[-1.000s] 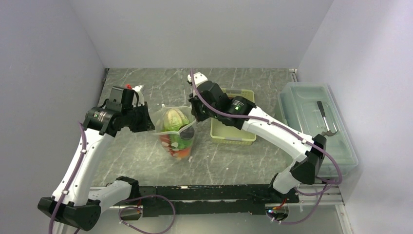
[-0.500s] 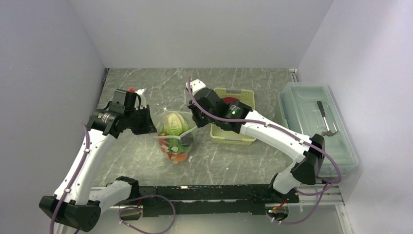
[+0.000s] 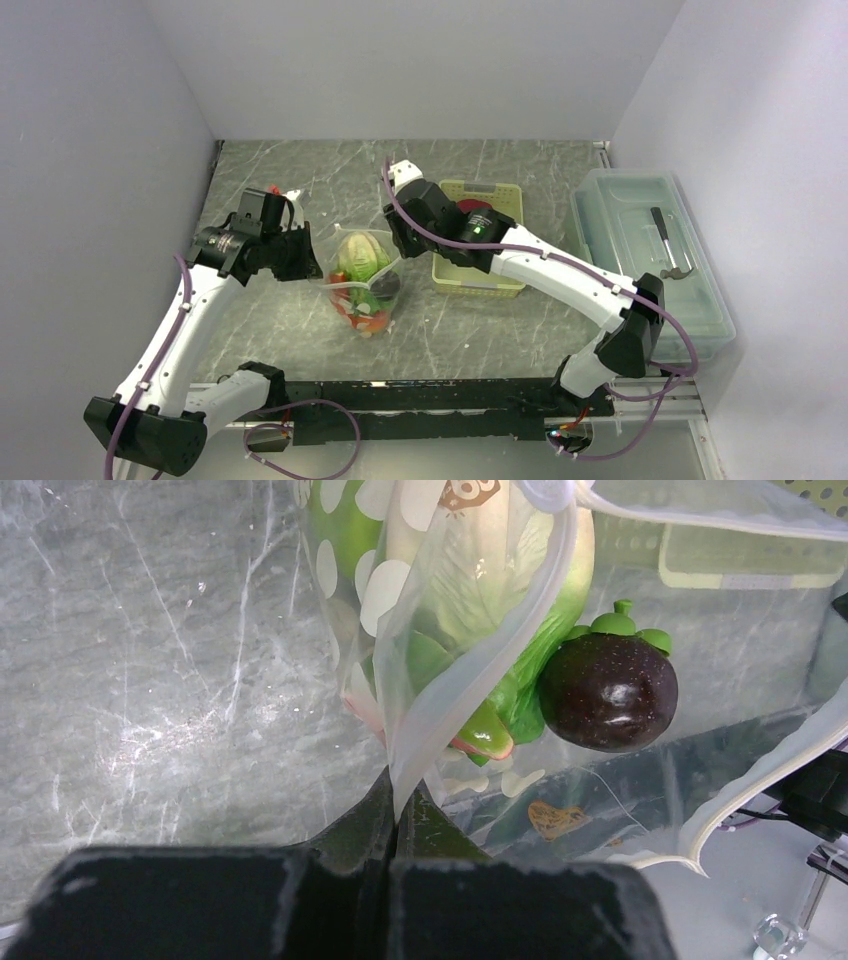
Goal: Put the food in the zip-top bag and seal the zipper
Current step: Adjust the zipper food storage bag at the center of the board, then pick up the fake vegetable from the bin.
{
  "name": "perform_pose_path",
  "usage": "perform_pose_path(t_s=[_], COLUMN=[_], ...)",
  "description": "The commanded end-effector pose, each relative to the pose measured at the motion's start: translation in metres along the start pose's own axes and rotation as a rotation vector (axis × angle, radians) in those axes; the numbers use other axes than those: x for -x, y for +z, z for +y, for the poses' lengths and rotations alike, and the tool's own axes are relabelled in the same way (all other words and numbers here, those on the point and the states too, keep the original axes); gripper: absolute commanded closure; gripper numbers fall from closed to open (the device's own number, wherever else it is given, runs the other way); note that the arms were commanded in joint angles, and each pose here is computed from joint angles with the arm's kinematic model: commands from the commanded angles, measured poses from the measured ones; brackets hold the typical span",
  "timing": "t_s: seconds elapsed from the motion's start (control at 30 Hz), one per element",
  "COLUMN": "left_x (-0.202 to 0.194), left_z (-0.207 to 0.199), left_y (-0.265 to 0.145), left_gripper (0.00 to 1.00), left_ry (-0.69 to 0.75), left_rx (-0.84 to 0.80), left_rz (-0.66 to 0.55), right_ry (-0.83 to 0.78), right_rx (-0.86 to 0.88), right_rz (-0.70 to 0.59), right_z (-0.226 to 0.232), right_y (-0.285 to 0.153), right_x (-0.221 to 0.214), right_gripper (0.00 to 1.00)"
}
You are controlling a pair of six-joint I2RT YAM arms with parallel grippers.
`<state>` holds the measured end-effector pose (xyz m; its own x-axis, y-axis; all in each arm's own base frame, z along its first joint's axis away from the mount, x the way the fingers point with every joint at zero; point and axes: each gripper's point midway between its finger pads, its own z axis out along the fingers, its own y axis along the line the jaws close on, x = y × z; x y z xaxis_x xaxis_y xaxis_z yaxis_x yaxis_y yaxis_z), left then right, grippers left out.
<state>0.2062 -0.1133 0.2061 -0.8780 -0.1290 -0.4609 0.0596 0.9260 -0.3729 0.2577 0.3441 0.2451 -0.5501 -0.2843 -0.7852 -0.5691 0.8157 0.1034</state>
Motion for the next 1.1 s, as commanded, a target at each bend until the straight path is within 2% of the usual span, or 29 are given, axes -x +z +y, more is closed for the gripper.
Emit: perform_pose_path(t_s=[0.0, 0.1, 0.17, 0.57, 0.73, 0.8, 1.07], left_x=[0.010, 0.012, 0.013, 0.016, 0.019, 0.018, 0.017], left_z=[-0.006, -0.009, -0.010, -0.012, -0.014, -0.014, -0.015], left_y=[-0.009, -0.011, -0.012, -0.015, -0.015, -0.014, -0.015], left_gripper=[1.00, 1.00, 1.00, 1.00, 1.00, 1.00, 1.00], left_ry=[0.036, 0.040, 0.044, 0.066, 0.071, 0.070, 0.067], left_rx=[-0.026, -0.036, -0.040, -0.048, -0.054, -0.059, -0.063], left_rz=[-0.051, -0.056, -0.059, -0.067, -0.069, -0.066, -0.065], right_ry=[0.015, 0.016, 0.022, 0.087, 0.200, 0.258, 0.404], right_rx=[-0.008, -0.003, -0.009, -0.141, -0.221, -0.266, -0.354], right_rz=[-0.136, -0.175, -0.201, -0.240, -0.241, -0.238, -0.245], right_z=[-0.001, -0.002, -0.006, -0.069, -0.115, -0.135, -0.173], right_y=[-0.022, -0.035, -0.043, -0.061, -0.053, -0.048, -0.018], right_x=[0.047, 0.062, 0.071, 0.093, 0.089, 0.084, 0.061], right_gripper=[0.67, 0.50, 0.46, 0.34, 0.31, 0.26, 0.21])
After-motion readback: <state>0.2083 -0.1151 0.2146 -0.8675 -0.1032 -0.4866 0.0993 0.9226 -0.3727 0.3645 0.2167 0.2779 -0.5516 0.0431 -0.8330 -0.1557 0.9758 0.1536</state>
